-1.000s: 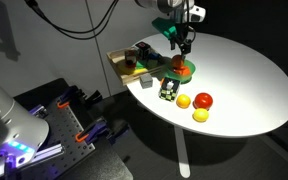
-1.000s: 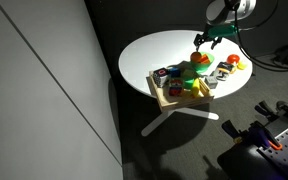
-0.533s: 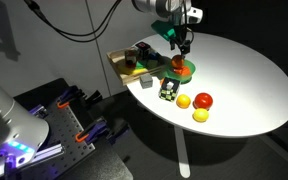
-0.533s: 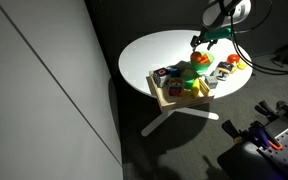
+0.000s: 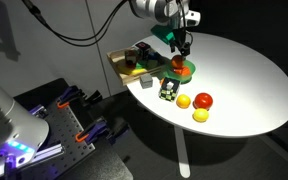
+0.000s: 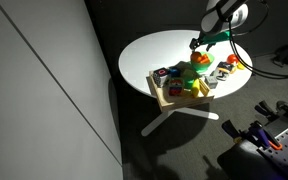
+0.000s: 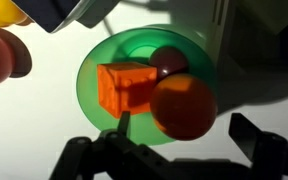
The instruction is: Put the toy orange on the table
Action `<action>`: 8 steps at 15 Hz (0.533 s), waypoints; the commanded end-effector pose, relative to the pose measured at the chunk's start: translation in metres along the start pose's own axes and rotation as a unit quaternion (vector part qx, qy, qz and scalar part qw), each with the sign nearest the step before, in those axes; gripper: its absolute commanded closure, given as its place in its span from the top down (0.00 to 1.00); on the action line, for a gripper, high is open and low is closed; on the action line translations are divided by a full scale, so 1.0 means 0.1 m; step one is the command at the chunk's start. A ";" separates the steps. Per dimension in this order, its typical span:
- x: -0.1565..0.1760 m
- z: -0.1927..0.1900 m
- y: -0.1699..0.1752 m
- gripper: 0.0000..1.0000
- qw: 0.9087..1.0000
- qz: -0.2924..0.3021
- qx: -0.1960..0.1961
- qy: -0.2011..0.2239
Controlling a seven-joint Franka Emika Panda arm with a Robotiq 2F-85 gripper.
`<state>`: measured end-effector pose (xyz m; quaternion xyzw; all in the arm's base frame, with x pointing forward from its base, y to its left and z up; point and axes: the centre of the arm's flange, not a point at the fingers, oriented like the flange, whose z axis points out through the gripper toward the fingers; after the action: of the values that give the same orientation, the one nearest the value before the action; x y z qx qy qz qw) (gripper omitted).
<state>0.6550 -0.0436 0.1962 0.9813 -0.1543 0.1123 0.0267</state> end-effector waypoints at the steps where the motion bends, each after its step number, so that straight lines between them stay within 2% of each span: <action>1: 0.05 0.05 -0.03 1.00 1.000 0.002 -0.015 0.013; 8: 0.02 0.13 -0.04 1.00 1.000 -0.001 -0.015 0.013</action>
<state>0.6537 -0.0445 0.1853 0.9819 -0.1488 0.1108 0.0372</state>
